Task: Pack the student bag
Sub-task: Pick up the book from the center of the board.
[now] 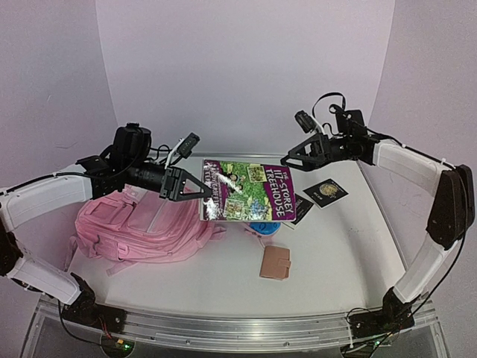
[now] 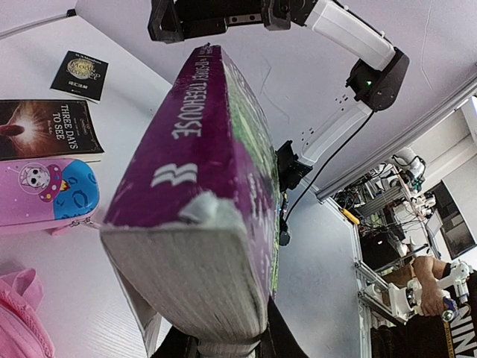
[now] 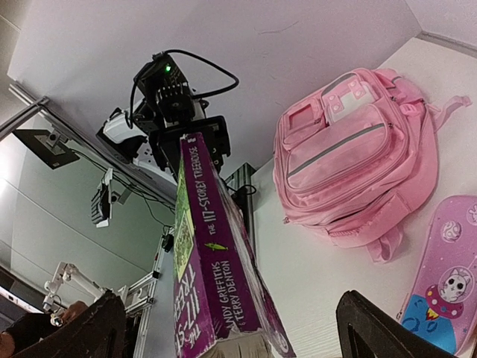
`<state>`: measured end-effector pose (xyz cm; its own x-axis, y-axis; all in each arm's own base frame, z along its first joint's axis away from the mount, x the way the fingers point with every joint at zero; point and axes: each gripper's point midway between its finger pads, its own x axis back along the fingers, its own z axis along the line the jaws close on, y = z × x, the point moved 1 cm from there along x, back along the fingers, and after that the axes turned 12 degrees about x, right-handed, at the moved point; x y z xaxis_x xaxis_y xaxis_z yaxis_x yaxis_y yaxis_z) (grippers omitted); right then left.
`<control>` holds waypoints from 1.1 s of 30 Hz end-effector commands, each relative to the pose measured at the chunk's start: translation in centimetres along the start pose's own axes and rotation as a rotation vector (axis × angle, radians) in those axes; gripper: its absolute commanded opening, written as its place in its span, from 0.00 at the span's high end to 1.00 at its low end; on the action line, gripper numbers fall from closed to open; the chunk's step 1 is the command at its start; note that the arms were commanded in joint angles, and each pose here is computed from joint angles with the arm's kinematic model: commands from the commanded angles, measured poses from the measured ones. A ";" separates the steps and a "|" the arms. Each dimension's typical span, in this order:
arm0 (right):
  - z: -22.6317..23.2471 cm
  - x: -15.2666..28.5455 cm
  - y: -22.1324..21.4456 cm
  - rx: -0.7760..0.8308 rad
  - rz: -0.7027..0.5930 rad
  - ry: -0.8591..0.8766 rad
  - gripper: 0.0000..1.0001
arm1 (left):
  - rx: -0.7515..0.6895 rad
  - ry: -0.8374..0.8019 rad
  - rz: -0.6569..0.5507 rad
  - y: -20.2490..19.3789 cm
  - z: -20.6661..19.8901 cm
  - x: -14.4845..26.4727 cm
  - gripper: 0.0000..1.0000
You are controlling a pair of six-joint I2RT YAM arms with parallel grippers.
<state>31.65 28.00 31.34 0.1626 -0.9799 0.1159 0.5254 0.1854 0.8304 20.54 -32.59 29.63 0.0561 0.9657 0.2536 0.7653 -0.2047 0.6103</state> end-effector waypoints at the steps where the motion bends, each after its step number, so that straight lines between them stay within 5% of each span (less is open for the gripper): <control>1: 2.1 -1.5 -0.9 0.057 0.025 0.050 0.02 | -0.190 -0.103 -0.088 3.4 -4.9 1.2 1.00; 8: 2.8 -2.9 -2.2 0.038 0.054 0.087 0.12 | -0.209 -0.094 -0.109 3.5 -5.1 1.5 1.00; 15: 3.4 -3.3 -2.5 0.044 0.061 0.082 0.54 | -0.215 -0.066 -0.130 3.8 -4.7 1.6 1.00; 18: 3.3 -3.3 -2.0 0.053 0.059 0.067 0.80 | -0.185 -0.030 -0.129 4.1 -4.0 1.4 0.97; 21: 3.2 -3.0 -1.0 0.078 0.048 0.029 0.95 | -0.118 0.032 -0.099 4.2 -2.6 1.0 0.61; 26: 2.6 -1.6 1.1 0.109 0.013 -0.060 1.00 | -0.037 0.193 -0.142 3.7 0.0 1.9 0.08; 28: 2.5 -1.3 1.1 0.105 0.009 -0.072 1.00 | -0.039 0.253 -0.188 3.8 0.4 2.9 0.01; 33: 3.6 -1.4 0.5 0.076 0.017 -0.021 1.00 | -0.033 0.335 -0.239 4.2 1.4 3.8 0.00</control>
<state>30.73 29.51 28.65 0.1136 -0.9702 0.2138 0.5519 0.2406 0.7984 23.68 -30.85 31.31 -0.2195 0.9187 0.3283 0.7398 -0.0626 0.6699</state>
